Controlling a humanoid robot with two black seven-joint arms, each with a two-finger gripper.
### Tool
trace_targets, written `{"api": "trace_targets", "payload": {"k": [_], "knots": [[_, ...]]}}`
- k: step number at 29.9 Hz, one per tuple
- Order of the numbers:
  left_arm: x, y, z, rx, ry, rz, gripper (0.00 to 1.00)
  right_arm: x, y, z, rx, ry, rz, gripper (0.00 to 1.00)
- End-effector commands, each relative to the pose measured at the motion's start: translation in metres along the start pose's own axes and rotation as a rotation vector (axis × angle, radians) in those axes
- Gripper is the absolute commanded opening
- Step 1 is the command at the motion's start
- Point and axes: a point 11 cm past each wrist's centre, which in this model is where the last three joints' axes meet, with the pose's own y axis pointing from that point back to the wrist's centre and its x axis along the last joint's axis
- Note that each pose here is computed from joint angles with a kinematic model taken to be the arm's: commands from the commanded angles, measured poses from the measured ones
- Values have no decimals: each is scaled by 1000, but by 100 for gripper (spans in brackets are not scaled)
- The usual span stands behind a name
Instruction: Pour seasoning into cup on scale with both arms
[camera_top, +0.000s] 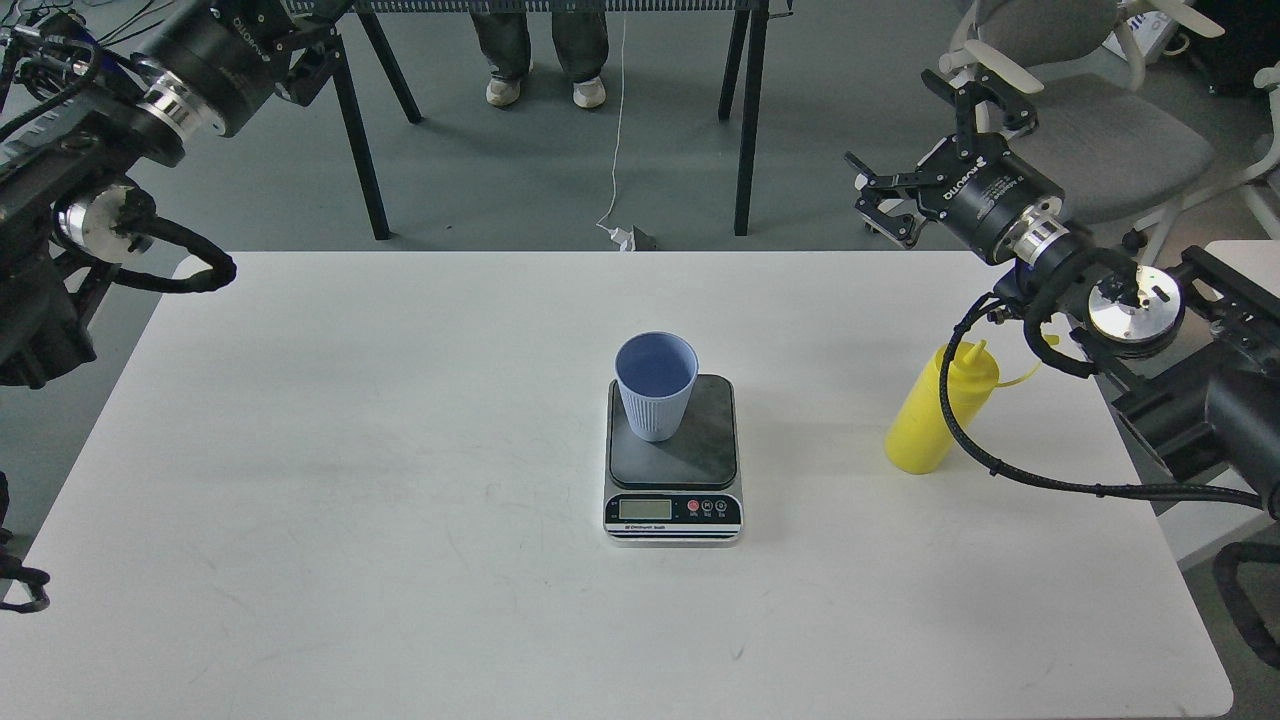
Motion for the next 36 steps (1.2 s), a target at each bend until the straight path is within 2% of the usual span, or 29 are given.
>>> {"api": "trace_targets", "payload": {"k": [1,5,13,19,30,36], "knots": [[5,3,-3,-6,24,30,76,3,0,2,-1,-3,10,97],[12,9,-12,14,23,55,76,0,-6,15,-15,-22,0,97],[28,49,-54,78,91,136,77,5,-5,15,-21,0,17,97],[33,57,-59,95,89,150,77,8,-3,14,-21,2,23,97],[34,57,-56,90,85,151,78,47,45,-28,68,24,127,97],[34,55,-55,86,86,149,78,60,62,-36,89,23,165,97]]}}
